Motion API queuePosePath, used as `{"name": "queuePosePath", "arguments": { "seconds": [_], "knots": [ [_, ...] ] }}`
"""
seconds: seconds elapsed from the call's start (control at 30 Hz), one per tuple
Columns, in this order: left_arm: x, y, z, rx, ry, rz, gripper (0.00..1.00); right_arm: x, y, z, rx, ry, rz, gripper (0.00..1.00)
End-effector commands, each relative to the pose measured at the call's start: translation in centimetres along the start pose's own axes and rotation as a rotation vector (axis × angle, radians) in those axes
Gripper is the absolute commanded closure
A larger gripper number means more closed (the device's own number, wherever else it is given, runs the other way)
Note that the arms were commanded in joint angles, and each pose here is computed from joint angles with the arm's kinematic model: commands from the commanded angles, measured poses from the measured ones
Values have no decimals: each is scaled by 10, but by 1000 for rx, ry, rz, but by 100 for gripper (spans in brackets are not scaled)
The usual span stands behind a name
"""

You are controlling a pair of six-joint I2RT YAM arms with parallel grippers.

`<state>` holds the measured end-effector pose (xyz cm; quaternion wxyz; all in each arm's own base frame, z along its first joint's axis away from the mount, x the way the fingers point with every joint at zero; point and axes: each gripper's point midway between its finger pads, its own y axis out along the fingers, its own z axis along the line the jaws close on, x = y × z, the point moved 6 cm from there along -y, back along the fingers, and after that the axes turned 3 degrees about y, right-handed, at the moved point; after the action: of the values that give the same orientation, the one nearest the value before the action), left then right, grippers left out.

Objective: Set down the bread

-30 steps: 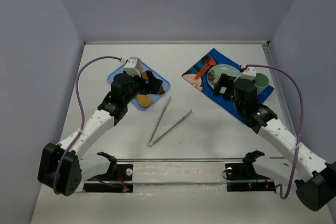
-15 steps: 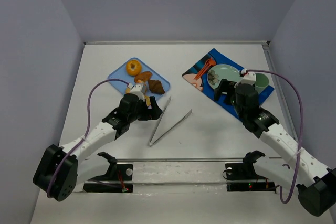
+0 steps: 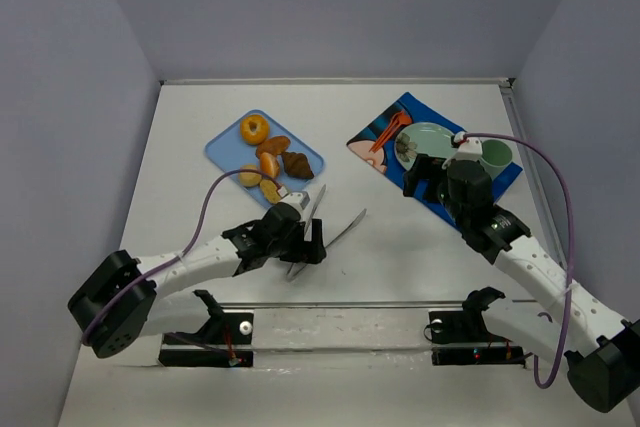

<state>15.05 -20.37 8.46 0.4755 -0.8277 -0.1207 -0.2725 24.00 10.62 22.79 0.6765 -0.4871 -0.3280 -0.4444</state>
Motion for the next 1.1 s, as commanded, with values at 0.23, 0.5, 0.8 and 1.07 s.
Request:
{"name": "queuePosePath", "arguments": {
  "seconds": [0.23, 0.5, 0.8, 1.07],
  "knots": [
    [-13, 3, -16, 103, 135, 63, 1, 2, -1, 6, 49, -14, -7, 0],
    [3, 27, -6, 346, 155, 37, 1, 3, -3, 5, 52, -14, -17, 0],
    [1, 57, -2, 455, 235, 128, 1, 7, -10, 3, 57, -13, -44, 0],
    [-12, 44, -18, 354, 252, 162, 56, 10, -14, 1, 45, -2, -66, 0]
  ]
}}
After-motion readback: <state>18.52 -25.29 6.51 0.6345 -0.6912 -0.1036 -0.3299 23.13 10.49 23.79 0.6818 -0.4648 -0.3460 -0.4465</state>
